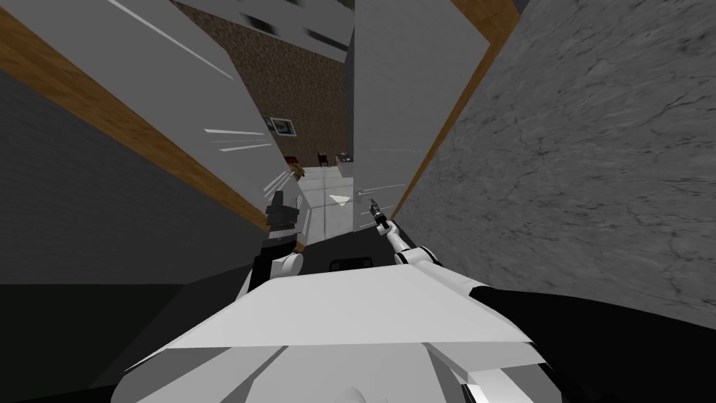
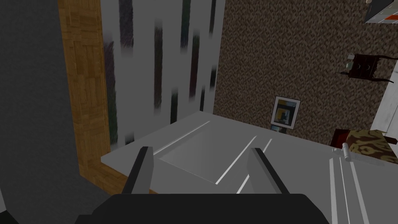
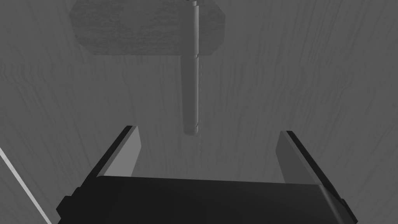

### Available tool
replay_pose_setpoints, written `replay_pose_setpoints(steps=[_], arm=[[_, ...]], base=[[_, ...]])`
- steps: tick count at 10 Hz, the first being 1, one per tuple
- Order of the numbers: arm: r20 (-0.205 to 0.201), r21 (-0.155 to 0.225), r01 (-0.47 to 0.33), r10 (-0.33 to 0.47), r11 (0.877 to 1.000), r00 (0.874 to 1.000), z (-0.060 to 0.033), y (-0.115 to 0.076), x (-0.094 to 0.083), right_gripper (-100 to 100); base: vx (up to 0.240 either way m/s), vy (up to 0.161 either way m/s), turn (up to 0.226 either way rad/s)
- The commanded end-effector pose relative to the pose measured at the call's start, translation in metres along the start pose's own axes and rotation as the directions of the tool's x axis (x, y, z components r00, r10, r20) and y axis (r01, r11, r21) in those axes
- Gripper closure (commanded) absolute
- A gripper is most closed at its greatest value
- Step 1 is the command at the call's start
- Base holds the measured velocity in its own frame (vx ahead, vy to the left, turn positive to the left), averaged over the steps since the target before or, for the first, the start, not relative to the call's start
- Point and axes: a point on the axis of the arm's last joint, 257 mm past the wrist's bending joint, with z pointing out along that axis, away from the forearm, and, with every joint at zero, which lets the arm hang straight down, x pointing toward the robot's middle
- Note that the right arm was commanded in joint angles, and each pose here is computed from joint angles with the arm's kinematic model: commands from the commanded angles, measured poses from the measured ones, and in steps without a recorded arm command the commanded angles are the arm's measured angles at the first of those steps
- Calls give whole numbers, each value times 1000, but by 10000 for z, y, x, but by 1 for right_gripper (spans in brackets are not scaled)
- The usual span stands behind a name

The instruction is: Push the door open

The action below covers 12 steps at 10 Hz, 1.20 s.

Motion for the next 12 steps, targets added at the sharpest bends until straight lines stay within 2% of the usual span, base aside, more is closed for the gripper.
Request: replay_pose_setpoints(steps=[1, 3, 5, 12], arm=[[-3, 20, -1, 1, 1000, 1000, 26, -51, -15, -100], [-5, 43, -1, 1, 999, 1000, 60, -111, -34, -100], [-1, 37, -1, 1, 999, 1000, 56, -101, -33, -100], [20, 40, -2, 1, 999, 1000, 45, -126, -82, -100]], base=[[62, -33, 17], [49, -33, 18], [65, 2, 16], [216, 36, 31]])
